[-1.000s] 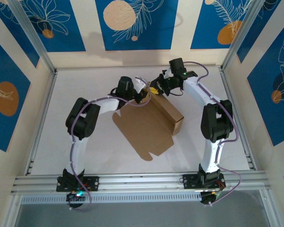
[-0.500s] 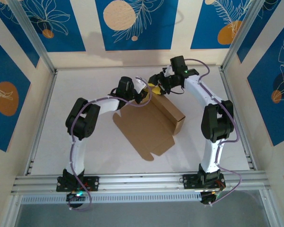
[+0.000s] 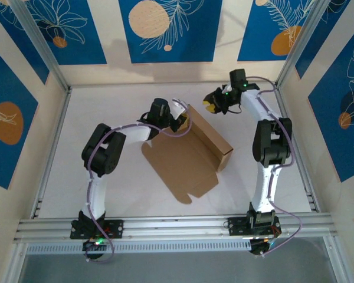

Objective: Fold the paper box

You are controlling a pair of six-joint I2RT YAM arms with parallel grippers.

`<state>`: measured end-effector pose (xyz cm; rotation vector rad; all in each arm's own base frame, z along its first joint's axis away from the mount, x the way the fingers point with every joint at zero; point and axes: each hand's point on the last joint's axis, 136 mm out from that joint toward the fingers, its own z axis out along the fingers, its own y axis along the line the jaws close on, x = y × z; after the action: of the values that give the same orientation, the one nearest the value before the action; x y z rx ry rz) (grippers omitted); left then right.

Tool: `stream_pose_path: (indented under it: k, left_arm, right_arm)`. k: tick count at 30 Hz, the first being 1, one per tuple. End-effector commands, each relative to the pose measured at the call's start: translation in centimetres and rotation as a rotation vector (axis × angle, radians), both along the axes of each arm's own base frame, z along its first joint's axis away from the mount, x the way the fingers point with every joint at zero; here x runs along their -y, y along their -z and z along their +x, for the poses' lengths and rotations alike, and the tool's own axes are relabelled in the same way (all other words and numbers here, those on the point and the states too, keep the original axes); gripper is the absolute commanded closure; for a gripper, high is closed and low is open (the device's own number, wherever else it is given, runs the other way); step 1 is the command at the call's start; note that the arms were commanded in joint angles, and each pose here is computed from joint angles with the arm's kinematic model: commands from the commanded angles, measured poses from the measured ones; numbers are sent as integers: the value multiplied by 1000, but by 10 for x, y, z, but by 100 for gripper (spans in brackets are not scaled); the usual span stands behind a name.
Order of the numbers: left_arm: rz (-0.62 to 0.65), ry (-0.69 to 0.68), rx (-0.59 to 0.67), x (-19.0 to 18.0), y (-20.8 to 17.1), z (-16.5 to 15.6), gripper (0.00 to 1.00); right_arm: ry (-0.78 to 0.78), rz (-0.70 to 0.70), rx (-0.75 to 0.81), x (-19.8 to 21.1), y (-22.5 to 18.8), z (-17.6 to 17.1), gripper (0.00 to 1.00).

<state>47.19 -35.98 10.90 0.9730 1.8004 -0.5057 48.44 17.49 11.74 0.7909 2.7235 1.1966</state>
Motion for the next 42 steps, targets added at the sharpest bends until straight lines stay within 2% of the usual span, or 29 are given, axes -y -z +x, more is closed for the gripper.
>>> stream_pose_path:
  k: [1,6,13,19,24,28,31,34,36,39,42]
  left_arm:
    - [55,-93,95,-6,-9,5,100]
    - [99,-186,151,-7,-10,6,100]
    - [135,-363,218,-14,-17,12,100]
    - [49,-435,184,-15,-20,13,100]
    - [-47,-407,149,-7,-20,7,100]
    - [-45,-394,149,-8,-16,3,100]
    - [-44,-382,154,-11,-12,-1,100]
    - [-52,-358,160,-8,-11,-5,100]
    - [-56,-356,160,-8,-11,-6,100]
    - [-60,-345,155,-7,-10,-6,100]
    - [-80,-317,148,-1,-12,-9,100]
  right_arm:
    - [-58,17,-78,-23,13,-22,80]
    - [-101,50,-99,-44,19,-37,87]
    - [-139,94,-94,-67,7,-58,93]
    - [-175,141,-87,-82,-5,-67,93]
    - [-176,193,-89,-87,-12,-68,93]
    - [-117,89,-34,-57,-19,-56,82]
    - [-68,-17,61,-24,-43,-44,71]
    - [-62,-70,138,-8,-72,-41,66]
    - [-78,-62,169,-7,-87,-44,69]
    - [-99,15,200,-15,-107,-54,82]
    - [-111,98,181,-26,-109,-66,89]
